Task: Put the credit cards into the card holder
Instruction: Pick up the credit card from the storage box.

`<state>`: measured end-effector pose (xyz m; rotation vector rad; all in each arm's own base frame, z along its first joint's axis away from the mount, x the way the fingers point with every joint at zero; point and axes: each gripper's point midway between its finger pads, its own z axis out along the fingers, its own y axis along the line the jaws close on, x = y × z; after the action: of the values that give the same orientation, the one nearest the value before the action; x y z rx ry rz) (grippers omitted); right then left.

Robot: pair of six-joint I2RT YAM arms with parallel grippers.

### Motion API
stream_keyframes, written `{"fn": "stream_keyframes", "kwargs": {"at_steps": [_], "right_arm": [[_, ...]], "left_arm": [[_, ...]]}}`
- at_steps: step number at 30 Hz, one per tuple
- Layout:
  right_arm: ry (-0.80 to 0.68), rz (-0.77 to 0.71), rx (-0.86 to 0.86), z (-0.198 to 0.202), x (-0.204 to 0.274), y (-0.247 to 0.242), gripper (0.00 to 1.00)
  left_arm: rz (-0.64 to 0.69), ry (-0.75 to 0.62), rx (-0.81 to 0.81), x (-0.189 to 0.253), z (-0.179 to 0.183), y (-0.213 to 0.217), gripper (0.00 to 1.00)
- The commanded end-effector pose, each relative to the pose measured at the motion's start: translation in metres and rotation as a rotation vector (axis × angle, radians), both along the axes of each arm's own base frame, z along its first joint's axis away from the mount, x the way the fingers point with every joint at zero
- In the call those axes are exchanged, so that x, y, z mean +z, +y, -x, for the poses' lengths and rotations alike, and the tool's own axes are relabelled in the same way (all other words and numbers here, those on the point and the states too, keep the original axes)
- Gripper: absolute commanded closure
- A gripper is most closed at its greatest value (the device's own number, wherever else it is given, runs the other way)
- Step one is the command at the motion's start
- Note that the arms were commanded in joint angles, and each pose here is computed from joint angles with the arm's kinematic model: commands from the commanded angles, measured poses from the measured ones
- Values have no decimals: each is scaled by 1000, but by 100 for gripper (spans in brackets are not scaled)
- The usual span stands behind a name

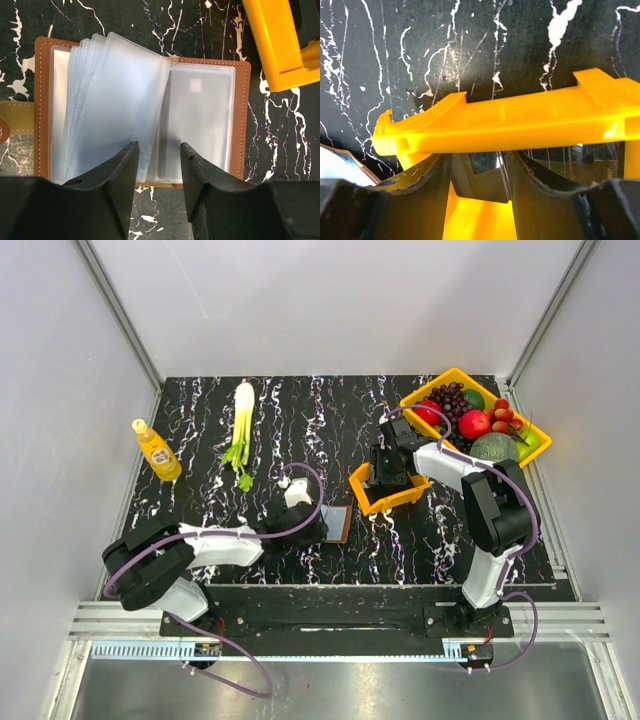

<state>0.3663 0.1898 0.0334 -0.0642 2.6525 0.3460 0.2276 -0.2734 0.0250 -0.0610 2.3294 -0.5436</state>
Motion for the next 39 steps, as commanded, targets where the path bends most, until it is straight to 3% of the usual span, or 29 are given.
{"fn": "stream_keyframes", "kwargs": {"at_steps": [1, 11, 20, 28, 34, 39], "right_arm": [[40, -62, 100, 6, 1, 15, 48], [16, -119, 108, 8, 14, 23, 64], [-60, -221, 135, 8, 55, 35, 71], [-41, -261, 149, 11, 54, 43, 71], [-54, -76, 38, -6, 30, 12, 59], [10, -109, 85, -5, 16, 24, 57]], "left_arm": [[-96, 76, -22, -27, 12, 14, 57], [-72, 85, -32, -26, 2, 7, 57], [-55, 91, -38, -27, 0, 5, 57], [-52, 91, -47, -27, 0, 3, 57], [-50, 94, -49, -28, 0, 4, 57], [-46, 91, -48, -26, -2, 2, 58]]}}
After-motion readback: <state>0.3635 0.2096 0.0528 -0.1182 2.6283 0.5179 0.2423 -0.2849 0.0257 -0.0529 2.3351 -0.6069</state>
